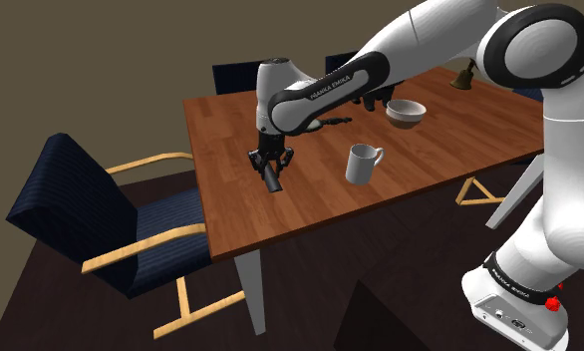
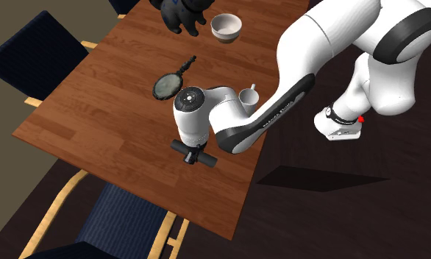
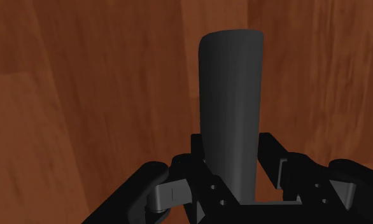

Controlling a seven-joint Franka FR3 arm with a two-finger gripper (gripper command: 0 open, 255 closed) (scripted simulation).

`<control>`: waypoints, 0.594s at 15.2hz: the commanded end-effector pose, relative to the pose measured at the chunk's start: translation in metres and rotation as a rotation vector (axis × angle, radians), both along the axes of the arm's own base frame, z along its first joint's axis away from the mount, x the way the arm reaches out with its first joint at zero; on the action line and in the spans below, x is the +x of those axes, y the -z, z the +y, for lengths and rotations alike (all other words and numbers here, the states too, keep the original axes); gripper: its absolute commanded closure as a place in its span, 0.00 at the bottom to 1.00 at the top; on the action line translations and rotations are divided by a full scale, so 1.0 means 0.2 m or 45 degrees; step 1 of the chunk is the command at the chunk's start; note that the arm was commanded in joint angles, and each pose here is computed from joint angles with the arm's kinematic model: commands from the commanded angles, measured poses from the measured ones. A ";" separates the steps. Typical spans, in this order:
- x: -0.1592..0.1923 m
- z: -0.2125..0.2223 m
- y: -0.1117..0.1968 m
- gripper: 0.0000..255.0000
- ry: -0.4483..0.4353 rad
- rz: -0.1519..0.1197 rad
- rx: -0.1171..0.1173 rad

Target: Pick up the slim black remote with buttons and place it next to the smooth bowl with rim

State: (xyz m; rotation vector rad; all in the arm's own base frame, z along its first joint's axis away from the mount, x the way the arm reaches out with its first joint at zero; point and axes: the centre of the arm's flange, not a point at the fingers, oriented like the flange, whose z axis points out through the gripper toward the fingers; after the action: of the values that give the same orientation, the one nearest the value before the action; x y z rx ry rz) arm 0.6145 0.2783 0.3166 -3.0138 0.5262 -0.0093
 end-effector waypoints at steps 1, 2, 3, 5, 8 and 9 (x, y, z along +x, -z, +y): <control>0.00 0.00 0.01 1.00 -0.001 0.003 0.000; 0.00 0.00 0.01 1.00 -0.001 0.003 0.000; 0.00 0.00 0.01 1.00 -0.001 0.003 0.000; 0.00 0.01 0.01 1.00 -0.001 0.003 0.000; 0.00 0.01 -0.07 1.00 -0.001 0.003 0.000; 0.00 0.01 -0.10 1.00 -0.001 0.003 0.000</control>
State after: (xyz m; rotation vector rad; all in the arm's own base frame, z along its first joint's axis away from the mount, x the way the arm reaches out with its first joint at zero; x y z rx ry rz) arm 0.6119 0.2791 0.3300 -3.0145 0.5251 -0.0055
